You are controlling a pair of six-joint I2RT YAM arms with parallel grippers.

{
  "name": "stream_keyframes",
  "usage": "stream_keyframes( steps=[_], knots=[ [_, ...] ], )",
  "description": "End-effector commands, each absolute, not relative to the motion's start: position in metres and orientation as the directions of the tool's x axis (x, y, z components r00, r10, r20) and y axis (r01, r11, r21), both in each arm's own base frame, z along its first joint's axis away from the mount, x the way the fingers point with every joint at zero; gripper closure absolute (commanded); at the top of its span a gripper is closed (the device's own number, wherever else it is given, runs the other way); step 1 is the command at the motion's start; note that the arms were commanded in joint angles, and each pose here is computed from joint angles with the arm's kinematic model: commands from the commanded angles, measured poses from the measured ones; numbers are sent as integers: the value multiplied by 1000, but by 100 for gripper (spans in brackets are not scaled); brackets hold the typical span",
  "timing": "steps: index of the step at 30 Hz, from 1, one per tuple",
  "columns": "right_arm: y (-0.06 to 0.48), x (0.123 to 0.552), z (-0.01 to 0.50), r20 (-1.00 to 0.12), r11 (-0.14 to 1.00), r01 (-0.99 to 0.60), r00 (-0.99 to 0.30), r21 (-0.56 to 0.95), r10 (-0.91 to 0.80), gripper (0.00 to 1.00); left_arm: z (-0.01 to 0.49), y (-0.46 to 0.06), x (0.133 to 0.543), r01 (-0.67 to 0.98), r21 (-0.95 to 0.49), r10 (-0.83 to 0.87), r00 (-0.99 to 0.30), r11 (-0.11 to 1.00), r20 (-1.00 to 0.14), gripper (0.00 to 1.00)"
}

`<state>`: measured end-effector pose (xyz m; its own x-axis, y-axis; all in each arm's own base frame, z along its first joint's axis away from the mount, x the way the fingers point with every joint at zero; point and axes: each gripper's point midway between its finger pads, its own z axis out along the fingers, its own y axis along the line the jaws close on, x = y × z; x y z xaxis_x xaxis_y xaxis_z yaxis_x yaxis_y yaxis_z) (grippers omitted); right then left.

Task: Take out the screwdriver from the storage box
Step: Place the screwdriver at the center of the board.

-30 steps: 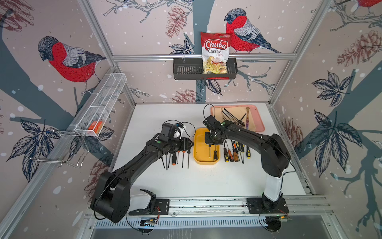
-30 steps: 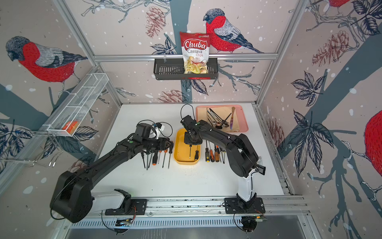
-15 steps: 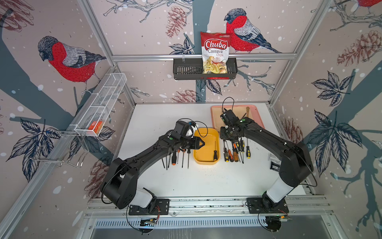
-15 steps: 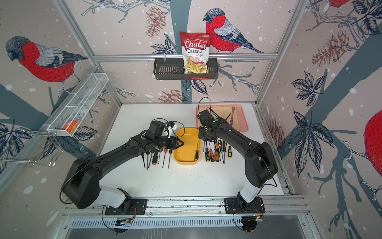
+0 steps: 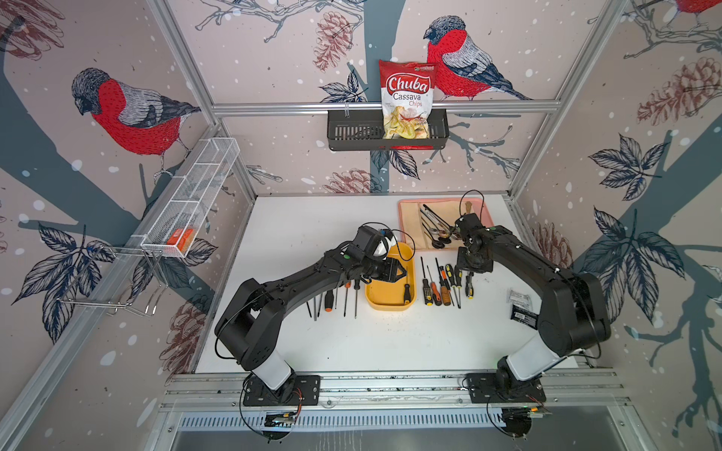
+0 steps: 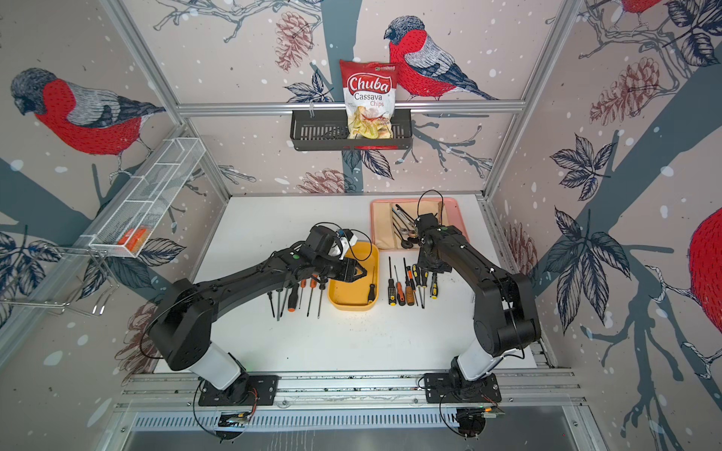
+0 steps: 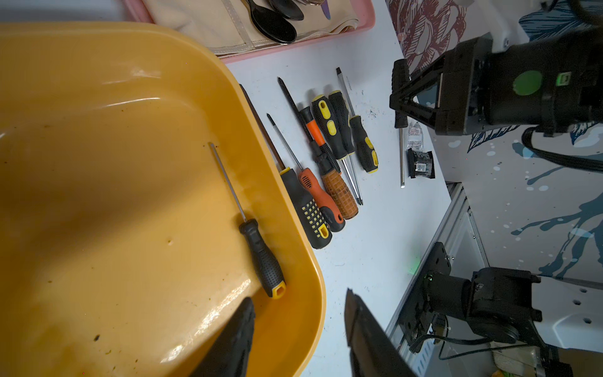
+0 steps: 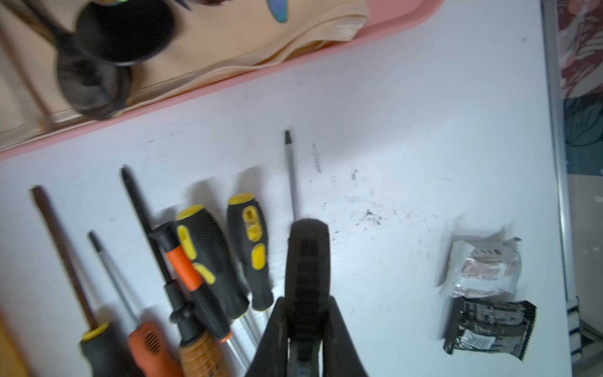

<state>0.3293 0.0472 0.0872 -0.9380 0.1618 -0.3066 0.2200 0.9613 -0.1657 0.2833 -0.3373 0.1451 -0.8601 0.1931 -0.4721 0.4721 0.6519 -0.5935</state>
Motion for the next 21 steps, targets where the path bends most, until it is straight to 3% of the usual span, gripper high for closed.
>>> stream_keyframes(
  steps=[1,21],
  knots=[
    [27,330,80,-300,943,219,-944,-252,139,94,148,-339,286,494,-575,205,-845,652,-493,52],
    [28,336,23,-205,943,146,-975,-298,86,93,136,-326,283,479,-533,218,-850,698,-480,53]
  ],
)
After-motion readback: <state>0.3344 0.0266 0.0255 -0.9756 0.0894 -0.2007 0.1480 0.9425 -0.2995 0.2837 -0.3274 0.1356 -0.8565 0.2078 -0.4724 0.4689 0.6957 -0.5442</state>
